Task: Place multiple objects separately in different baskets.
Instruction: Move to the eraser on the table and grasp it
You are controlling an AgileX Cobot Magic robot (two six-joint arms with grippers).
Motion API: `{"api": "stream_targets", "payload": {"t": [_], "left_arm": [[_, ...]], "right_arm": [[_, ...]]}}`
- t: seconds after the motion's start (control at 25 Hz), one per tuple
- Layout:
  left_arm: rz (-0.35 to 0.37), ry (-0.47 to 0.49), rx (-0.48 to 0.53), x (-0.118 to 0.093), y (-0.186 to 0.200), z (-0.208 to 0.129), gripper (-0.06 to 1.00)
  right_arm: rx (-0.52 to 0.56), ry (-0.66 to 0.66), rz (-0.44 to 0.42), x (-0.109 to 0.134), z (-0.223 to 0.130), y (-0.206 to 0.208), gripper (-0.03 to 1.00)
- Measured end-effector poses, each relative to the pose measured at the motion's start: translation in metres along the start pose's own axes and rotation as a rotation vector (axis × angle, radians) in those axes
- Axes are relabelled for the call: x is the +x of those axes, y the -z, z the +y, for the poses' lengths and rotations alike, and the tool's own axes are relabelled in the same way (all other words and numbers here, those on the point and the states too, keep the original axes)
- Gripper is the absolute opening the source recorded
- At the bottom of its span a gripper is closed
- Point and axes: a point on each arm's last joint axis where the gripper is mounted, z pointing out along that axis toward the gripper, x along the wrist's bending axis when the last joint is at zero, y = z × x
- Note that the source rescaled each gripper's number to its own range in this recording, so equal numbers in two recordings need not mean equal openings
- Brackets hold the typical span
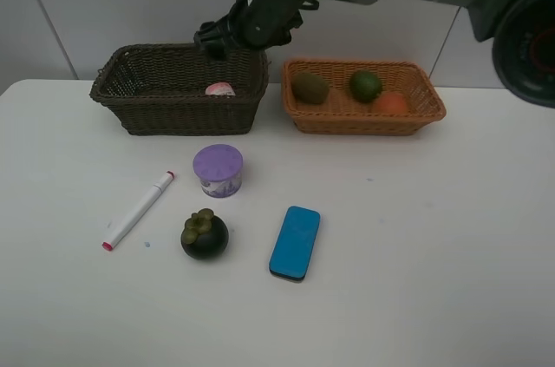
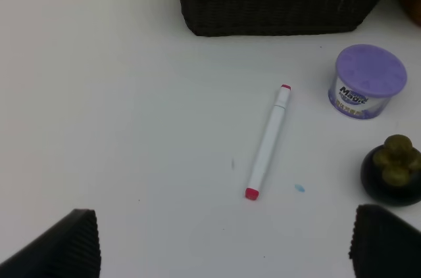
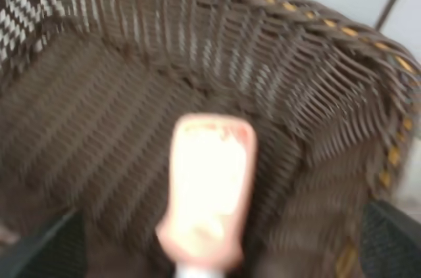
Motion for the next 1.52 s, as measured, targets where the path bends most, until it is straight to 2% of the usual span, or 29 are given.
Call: {"api": "stream_targets", "payload": {"t": [0.36,0.48,0.72,0.8,0.96,1.24,1.44,1.52], "left_arm": [[0.0,0.0,0.0,0.0,0.0,0.0,1.0],[0.0,0.0,0.0,0.0,0.0,0.0,1.0],[0.0,0.0,0.0,0.0,0.0,0.0,1.0],[0.0,0.0,0.0,0.0,0.0,0.0,1.0],[0.0,0.0,0.0,0.0,0.0,0.0,1.0],[0.0,0.0,0.0,0.0,0.0,0.0,1.0],[0.0,0.0,0.0,0.0,0.0,0.0,1.0],[0.0,0.0,0.0,0.0,0.0,0.0,1.0]], "right_arm": [[0.386,-0.011,-0.026,-0.006,-0.017,0.057,1.0],[0.393,-0.094,-0.019,-0.005,-0.015,0.068,1.0],[0.385,-0.431,-0.046,-0.001,-0.013,0.087,1.0],[0.405,-0.482,-0.065,0.003,-0.02,0.09,1.0],[0.49,-0.531,-0.11,0.01,-0.046,0.091,1.0],[0.637,-0.592,-0.194,0.007,-0.095,0.094,1.0],[0.744,-0.618,-0.199,0.011,-0.127,0.089,1.0],[0.746,-0.614,-0.189,0.016,-0.136,0.085,1.0]]}}
